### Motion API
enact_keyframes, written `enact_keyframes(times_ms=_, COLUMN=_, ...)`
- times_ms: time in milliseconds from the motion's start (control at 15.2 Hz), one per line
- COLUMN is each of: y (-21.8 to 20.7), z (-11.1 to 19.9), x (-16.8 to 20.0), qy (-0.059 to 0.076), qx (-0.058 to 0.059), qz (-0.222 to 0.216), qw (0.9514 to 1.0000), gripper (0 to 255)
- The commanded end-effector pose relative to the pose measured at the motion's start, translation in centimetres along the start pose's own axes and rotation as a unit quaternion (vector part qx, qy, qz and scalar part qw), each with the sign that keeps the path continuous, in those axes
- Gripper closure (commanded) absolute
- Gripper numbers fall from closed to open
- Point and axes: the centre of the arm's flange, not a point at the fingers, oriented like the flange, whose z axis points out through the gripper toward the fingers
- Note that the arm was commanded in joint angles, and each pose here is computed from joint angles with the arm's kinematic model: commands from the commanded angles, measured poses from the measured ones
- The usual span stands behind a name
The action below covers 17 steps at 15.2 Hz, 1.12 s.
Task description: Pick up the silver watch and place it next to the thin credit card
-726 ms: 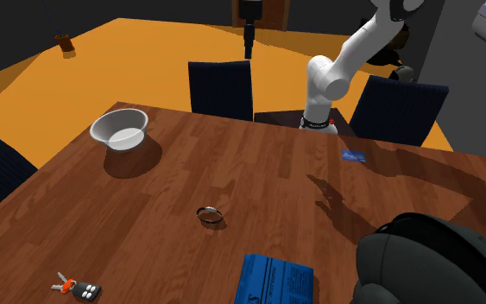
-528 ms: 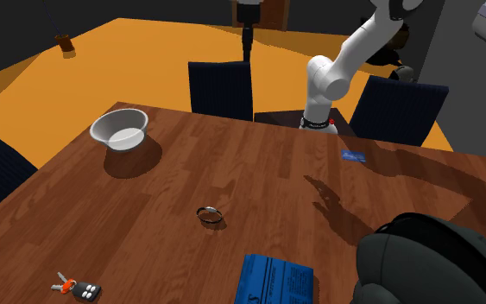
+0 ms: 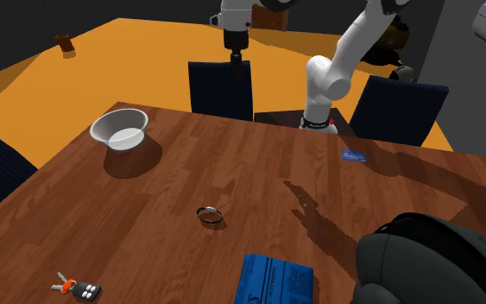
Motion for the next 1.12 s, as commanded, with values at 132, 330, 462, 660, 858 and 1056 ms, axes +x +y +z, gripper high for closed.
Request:
enact_keyframes(times_ms=132, y=-3.7, z=3.1, x=1.8, qy=-0.004, qx=0.004, qz=-0.010, qw=0.9999, gripper=0)
enact_keyframes(times_ms=330, y=-6.6, z=5.5, x=3.1, qy=-0.008, qx=0.007, qz=-0.017, qw=0.9998, gripper=0)
enact_keyframes(times_ms=462, y=-8.5, z=7.0, x=4.0, qy=-0.010, qx=0.009, qz=-0.022, qw=0.9997, gripper=0)
enact_keyframes(times_ms=660, y=-11.5, z=9.3, x=5.2, qy=-0.014, qx=0.012, qz=-0.029, qw=0.9994, gripper=0)
enact_keyframes(times_ms=858, y=-14.4, z=11.6, x=6.3, qy=-0.017, qx=0.015, qz=-0.036, qw=0.9991, gripper=0)
enact_keyframes(times_ms=1056, y=-17.4, z=13.9, x=7.4, qy=-0.021, qx=0.018, qz=-0.043, qw=0.9987, gripper=0)
